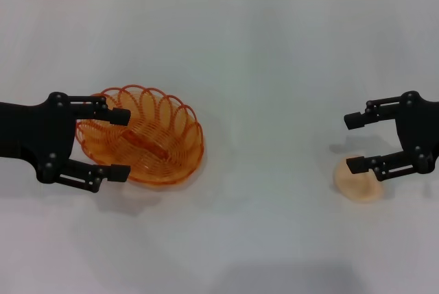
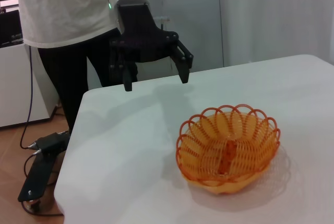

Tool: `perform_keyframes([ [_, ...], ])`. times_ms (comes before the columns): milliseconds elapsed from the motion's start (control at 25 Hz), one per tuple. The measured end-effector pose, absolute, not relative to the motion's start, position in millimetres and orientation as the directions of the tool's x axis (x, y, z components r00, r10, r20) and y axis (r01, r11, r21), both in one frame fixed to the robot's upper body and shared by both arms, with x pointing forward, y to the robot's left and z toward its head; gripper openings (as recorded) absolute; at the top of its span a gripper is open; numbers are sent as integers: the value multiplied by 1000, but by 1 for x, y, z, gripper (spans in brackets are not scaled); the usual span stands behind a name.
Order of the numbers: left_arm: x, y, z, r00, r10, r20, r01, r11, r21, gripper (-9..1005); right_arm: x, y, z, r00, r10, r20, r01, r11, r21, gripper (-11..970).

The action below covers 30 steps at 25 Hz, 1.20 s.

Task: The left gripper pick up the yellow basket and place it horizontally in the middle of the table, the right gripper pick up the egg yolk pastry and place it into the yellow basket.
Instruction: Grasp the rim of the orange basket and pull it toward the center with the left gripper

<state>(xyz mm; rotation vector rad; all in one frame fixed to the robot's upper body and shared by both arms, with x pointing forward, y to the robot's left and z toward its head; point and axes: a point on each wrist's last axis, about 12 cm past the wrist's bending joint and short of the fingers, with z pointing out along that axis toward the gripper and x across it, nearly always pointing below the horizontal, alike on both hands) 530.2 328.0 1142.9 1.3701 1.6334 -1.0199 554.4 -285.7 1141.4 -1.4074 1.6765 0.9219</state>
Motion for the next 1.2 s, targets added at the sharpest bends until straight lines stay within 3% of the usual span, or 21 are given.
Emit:
perform_keyframes([
  [720, 533, 330, 1150, -172, 383, -908, 982, 137, -128, 874, 554, -283, 1141, -104, -419, -902, -989, 142, 48, 731],
  [960, 540, 332, 1170, -380, 366, -850, 916, 275, -291, 875, 548, -290, 1140, -41, -356, -934, -984, 178, -25, 731],
  [1200, 552, 340, 1190, -604, 327, -726, 770, 475, -426, 875, 541, -288, 1132, -27, -328, -944, -979, 198, -40, 730],
])
